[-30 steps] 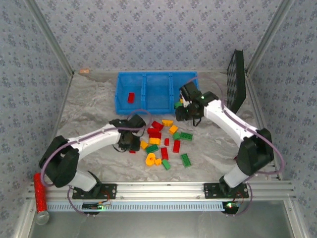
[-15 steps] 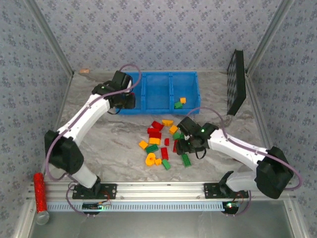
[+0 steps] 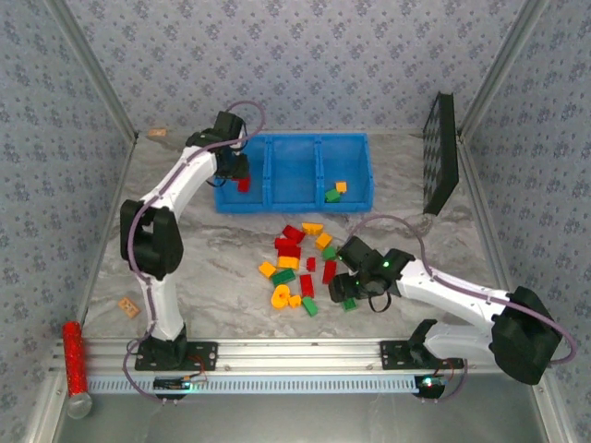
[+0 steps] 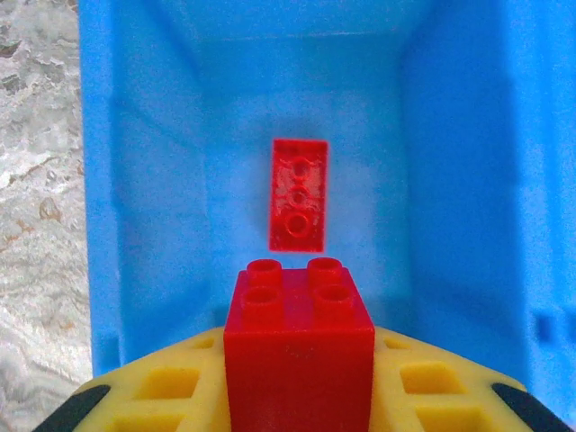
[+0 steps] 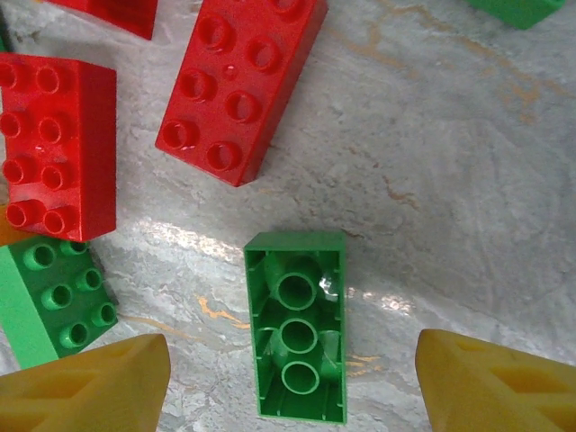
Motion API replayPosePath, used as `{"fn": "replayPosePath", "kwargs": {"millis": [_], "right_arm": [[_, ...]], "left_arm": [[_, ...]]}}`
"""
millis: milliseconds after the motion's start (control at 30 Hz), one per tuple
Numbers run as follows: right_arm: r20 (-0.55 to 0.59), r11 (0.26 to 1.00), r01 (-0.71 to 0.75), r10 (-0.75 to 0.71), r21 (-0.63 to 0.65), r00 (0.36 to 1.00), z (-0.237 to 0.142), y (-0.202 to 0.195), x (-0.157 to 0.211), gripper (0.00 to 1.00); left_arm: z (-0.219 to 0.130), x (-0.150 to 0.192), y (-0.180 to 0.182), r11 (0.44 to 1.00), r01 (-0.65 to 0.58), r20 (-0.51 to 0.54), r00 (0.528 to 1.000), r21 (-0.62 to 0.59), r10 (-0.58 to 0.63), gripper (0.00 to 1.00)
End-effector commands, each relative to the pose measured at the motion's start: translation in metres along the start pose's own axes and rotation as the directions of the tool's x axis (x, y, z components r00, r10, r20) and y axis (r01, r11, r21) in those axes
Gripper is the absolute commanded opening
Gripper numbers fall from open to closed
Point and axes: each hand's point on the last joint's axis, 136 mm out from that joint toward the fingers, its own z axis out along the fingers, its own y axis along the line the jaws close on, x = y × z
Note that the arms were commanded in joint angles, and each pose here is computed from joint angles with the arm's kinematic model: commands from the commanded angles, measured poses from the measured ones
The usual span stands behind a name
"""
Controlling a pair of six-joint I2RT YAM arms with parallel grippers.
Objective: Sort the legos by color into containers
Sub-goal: Place the lego in the container.
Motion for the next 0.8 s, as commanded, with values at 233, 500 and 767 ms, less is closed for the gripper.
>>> {"fn": "replayPosePath", "kwargs": {"millis": [233,500,767], "right_arm": [[0.024,0.997,-0.079,0.078,0.028,0.997,-0.016,-0.004,-0.019,0.72],[0.248,0.974,-0.222,0.226,-0.043,0.942,-0.084,-0.035,-0.145,0.57],[0.248,0.98,-0.191,0.172,0.056,0.953,-0.067,-0.057,-0.239,0.44]], "left_arm": [[0.049,-0.009,-0.005,1.0,0.006,-0.05,0.999,0.031,-0.005,0.22],[0.074,0.013,-0.004,0.999,0.009,-0.127,0.992,0.031,-0.005,0.29],[0.086,0.026,-0.002,0.999,0.028,-0.17,0.985,0.035,-0.022,0.43]]}}
